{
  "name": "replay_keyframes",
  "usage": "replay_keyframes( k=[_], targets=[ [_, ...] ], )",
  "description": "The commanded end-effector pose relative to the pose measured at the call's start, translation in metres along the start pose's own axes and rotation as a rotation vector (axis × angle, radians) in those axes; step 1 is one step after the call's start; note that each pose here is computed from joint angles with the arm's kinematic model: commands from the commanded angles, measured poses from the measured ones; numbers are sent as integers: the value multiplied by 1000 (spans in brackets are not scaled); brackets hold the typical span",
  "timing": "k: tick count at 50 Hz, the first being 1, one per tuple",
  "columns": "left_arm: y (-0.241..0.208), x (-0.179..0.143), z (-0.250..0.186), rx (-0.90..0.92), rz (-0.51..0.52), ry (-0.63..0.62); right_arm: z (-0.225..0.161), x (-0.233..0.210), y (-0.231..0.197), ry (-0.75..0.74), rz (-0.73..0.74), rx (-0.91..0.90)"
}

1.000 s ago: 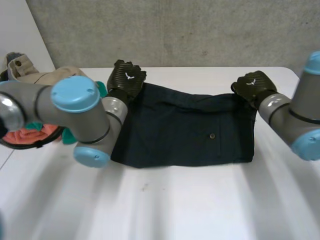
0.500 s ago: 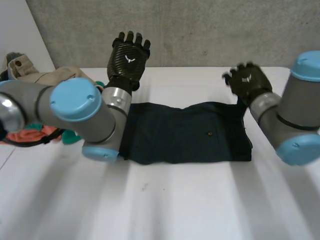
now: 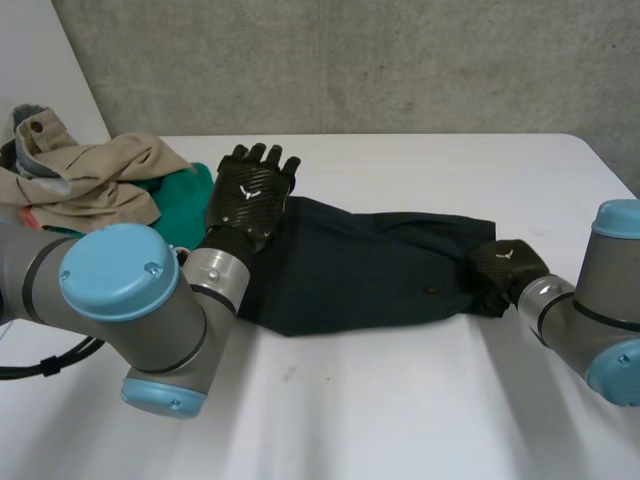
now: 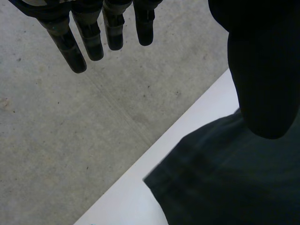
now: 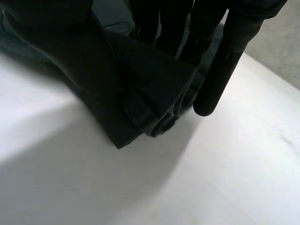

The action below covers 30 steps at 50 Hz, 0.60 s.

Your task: Fold the laundry.

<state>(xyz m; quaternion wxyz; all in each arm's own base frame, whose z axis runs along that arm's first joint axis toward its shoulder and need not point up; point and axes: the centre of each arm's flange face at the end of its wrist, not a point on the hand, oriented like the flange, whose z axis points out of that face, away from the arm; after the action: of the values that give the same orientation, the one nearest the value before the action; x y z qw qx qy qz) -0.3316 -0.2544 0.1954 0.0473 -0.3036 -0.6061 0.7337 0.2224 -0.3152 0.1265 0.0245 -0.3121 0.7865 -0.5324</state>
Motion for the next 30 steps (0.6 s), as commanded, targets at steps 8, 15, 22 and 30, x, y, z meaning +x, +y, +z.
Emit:
replay_keyframes(
  k=[8,15,22,30],
  targets=[
    [-33,-16,-11,72,-8,-33,-14,95,-4,302,-316,-28],
    [-35,-21,-14,72,-9,-46,-16,17,-58,181,-550,200],
    [-33,-21,-20,61,-14,-43,-50,-109,-70,-154,-742,519],
    [-35,-22,-21,66,-30,-44,-61,-160,-22,-322,-1045,557]
  ],
)
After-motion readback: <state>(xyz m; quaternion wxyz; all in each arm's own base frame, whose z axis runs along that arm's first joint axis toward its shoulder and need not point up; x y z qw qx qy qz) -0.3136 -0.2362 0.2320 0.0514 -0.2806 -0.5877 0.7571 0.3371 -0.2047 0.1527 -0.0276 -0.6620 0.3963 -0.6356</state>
